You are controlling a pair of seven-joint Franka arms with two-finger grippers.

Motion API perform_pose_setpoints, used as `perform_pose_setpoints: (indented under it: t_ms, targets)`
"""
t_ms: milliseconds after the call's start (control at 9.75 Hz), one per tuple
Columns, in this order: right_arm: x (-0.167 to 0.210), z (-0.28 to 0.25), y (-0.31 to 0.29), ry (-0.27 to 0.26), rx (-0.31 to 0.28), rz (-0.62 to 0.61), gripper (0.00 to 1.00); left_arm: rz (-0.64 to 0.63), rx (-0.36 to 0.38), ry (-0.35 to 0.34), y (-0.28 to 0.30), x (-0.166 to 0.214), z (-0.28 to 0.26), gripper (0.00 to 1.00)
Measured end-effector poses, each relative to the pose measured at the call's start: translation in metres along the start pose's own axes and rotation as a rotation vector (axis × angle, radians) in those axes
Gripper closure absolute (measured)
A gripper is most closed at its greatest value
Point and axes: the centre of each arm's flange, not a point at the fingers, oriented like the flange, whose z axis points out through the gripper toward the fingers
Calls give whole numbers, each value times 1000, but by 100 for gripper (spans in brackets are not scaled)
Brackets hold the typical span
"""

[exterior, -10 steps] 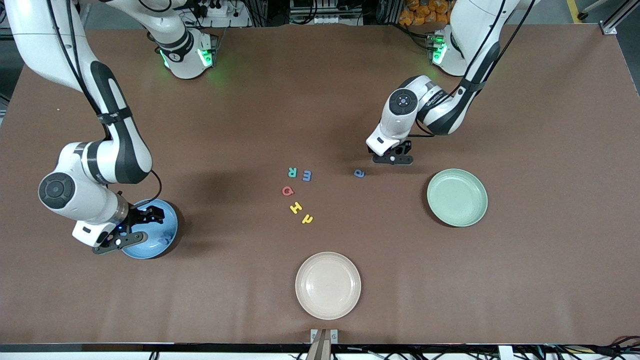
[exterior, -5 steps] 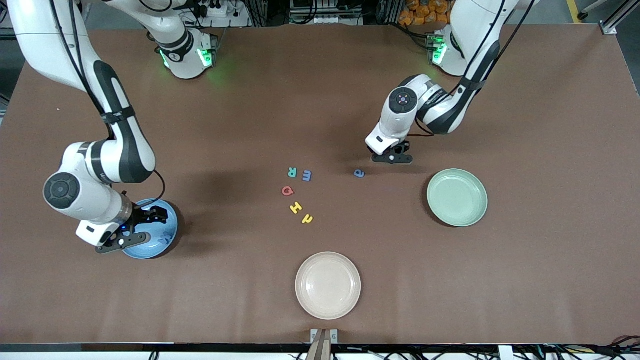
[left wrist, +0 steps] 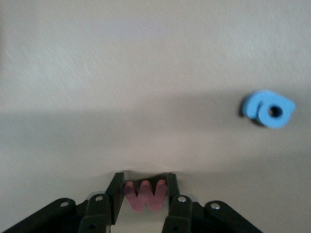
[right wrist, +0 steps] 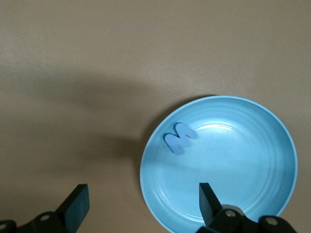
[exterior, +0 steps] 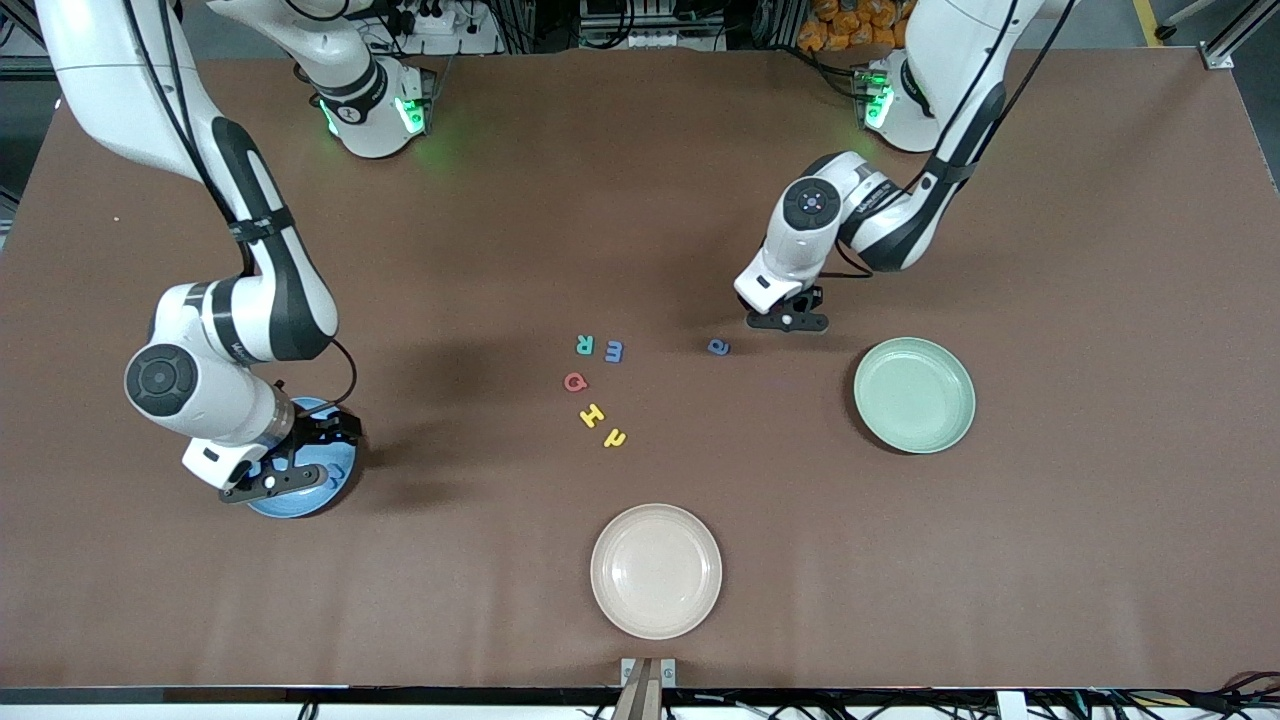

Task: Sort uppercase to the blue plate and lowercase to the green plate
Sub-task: 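Carry the pink w over the green plate with the left gripper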

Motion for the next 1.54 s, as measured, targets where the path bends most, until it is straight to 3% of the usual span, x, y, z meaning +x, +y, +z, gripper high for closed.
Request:
perform_pose_setpoints:
  t_ms: [205,410,718,1026,1539]
  targets:
    - [1,0,-10,0,0,16,0,33,9,13,-32,26,-15,60]
    - [2,0,-16,-2,0,34,0,64,49,-33,-48,47,-39,60]
    - [2,0,-29,-4,0,62,0,169,34,-83,-77,75,-82,60]
    - [4,0,-61,-6,0,111,0,242,33,-102,-146,89,-76,60]
    - [3,4,-114,-12,-2,181,0,253,-6,-25,-170,90,-46,60]
